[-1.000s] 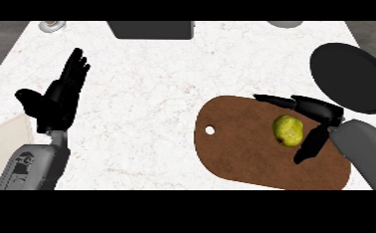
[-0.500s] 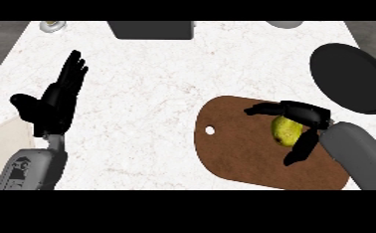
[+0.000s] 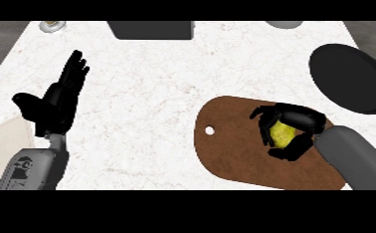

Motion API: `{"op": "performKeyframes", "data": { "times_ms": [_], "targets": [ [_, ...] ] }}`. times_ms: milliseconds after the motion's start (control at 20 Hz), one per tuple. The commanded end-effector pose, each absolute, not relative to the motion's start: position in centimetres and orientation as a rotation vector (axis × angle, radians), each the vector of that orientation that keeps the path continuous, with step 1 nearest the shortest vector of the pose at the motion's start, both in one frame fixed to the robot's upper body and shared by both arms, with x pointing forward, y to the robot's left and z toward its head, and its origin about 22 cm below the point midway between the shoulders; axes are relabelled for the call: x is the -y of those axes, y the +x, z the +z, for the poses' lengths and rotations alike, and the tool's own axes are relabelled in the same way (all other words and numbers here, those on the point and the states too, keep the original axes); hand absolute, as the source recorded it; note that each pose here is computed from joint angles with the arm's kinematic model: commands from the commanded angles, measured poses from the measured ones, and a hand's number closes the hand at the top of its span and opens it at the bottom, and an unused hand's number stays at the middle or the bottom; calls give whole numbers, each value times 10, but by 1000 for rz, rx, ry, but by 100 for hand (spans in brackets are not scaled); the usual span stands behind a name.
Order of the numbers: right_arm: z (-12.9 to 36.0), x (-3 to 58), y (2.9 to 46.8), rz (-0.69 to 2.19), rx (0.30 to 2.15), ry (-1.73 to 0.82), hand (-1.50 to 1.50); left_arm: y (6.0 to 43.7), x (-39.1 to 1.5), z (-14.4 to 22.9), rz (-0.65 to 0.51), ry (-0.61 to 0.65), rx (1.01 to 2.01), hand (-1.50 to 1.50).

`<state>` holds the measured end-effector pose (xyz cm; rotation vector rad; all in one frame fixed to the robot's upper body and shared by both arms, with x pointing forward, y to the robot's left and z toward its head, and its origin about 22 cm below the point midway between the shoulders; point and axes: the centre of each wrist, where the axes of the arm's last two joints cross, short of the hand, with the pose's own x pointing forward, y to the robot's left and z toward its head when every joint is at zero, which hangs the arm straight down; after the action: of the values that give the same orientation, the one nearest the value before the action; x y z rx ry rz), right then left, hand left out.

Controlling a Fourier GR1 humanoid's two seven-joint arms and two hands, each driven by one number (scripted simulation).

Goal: Pick the pear from the cutting board and place it in the pan

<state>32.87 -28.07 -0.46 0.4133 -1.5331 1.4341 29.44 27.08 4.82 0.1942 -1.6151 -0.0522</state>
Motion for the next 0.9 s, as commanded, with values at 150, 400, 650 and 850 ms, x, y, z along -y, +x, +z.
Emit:
{"op": "performKeyframes", "data": {
  "times_ms": [150, 400, 650, 850],
  "targets": [
    [-10, 255, 328, 1392, 1367, 192, 150, 293, -275, 42, -54, 225, 1607, 0],
    [-1, 291, 340, 1291, 1139, -387, 150, 291, -284, 42, -33, 250, 1592, 0],
    [52, 241, 368, 1073, 1326, -790, 150, 285, -287, 34, -30, 262, 1565, 0],
    [66, 193, 354, 876, 1420, -904, 150, 287, -298, 49, -20, 256, 1591, 0]
  ]
}}
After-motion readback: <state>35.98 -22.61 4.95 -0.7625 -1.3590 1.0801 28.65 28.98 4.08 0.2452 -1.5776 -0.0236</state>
